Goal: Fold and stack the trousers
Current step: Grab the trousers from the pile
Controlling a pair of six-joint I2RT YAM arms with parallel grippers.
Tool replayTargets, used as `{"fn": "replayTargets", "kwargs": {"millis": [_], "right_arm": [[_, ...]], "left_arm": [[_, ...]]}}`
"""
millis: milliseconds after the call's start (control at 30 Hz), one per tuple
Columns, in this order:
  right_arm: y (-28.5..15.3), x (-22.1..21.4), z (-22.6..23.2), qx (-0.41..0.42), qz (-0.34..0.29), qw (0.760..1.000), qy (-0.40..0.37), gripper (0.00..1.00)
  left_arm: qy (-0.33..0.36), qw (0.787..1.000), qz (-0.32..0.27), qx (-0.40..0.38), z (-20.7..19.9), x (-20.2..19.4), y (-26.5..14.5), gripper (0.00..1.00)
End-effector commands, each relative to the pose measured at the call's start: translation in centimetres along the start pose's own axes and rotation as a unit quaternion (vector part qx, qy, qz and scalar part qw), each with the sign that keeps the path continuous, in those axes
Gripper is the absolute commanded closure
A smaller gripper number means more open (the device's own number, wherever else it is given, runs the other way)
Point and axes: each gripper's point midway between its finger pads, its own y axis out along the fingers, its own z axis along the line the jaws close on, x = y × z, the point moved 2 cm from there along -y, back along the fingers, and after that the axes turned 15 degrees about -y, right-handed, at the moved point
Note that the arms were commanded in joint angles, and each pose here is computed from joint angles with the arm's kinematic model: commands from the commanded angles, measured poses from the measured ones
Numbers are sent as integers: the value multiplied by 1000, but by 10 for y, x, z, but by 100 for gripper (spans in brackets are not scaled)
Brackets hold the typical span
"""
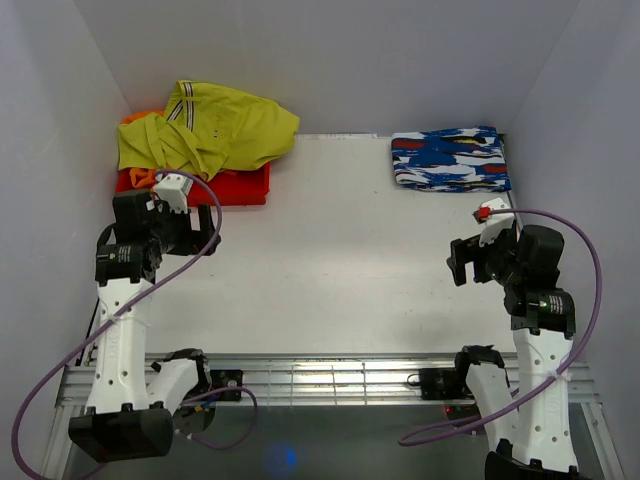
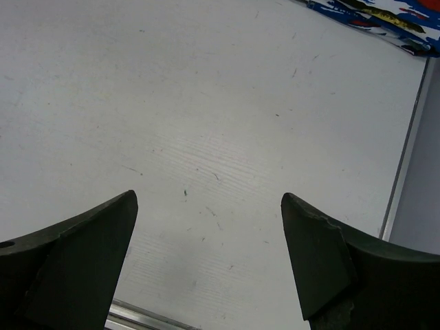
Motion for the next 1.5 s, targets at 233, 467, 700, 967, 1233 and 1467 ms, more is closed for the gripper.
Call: {"fn": "replayTargets", "kwargs": {"millis": [233,467,700,967,1233,1467], "right_arm": [[19,6,-8,21,8,999,24,10],[29,8,-19,16,25,999,28,10],[43,-2,-21,33,49,998,26,10],[60,-20,-16,53,77,995,41,10],[72,-32,-20,57,104,992,43,10],[80,-39,-26,60,134,988,48,10]], "left_arm": [[-64,996,-54,7,1,120,60,2],[-99,986,-128,31,21,227,131,2],[-154,968,-197,21,74,267,190,2],[-158,966,-198,47,121,262,260,2],[-122,964,-230,58,154,259,317,2],[-110,965,-220,92,187,231,373,2]]}}
